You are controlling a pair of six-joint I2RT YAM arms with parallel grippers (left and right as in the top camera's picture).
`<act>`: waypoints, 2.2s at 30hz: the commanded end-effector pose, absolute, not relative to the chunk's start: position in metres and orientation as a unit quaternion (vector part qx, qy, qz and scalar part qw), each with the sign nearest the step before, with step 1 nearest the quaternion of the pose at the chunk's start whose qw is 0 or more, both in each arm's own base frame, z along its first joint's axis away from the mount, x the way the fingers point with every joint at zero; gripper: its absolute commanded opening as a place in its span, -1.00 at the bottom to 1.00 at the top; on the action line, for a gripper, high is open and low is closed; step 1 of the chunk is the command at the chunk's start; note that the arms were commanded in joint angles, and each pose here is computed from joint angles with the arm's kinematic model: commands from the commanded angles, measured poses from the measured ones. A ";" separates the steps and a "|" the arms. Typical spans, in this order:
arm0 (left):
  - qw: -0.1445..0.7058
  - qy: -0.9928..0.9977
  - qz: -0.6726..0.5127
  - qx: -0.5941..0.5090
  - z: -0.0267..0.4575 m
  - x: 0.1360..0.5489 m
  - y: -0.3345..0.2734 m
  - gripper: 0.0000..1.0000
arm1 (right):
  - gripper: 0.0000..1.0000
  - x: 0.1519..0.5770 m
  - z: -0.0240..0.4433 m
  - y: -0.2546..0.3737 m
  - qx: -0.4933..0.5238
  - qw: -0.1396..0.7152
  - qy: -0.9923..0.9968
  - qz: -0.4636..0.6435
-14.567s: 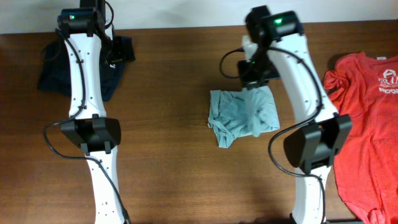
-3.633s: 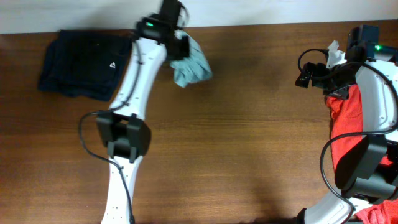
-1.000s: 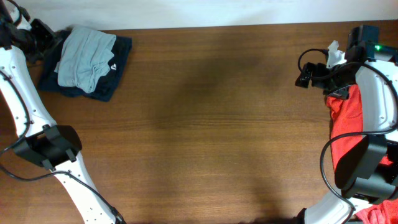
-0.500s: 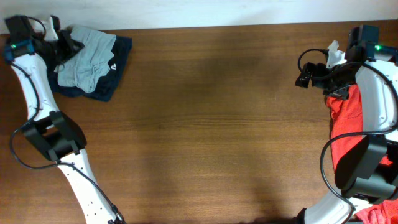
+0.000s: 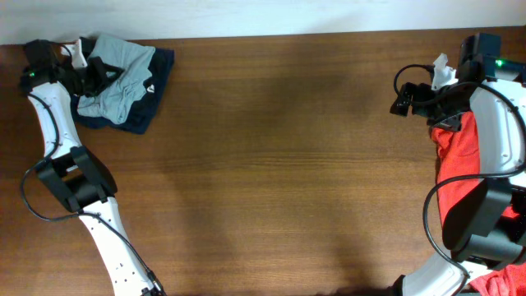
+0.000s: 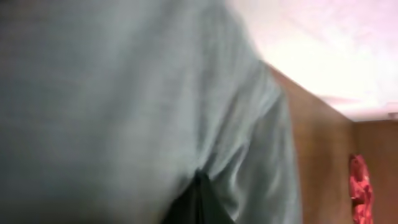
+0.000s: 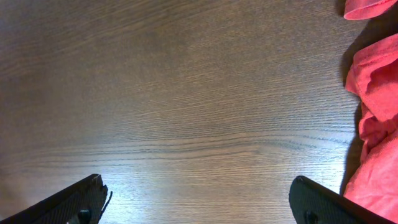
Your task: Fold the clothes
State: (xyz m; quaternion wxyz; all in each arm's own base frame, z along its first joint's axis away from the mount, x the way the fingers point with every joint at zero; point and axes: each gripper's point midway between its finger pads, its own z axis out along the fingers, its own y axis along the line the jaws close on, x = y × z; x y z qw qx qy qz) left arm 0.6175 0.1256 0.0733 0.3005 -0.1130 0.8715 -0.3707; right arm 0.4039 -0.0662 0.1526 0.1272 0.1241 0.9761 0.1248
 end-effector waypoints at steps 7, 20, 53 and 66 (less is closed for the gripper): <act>0.360 0.836 -0.409 -0.058 0.176 0.623 0.092 -0.99 | 0.97 0.405 0.148 -0.069 0.129 0.122 0.977 0.120; 0.246 0.873 -0.421 -0.020 0.088 0.599 0.034 -1.00 | 0.97 0.405 0.148 -0.069 0.129 0.122 0.977 0.120; 0.405 0.877 -0.255 -0.050 0.295 0.579 0.073 0.87 | 0.97 0.405 0.148 -0.069 0.129 0.121 0.977 0.120; 0.401 0.878 -0.255 -0.052 0.292 0.579 0.073 0.99 | 0.97 0.405 0.148 -0.069 0.129 0.121 0.977 0.120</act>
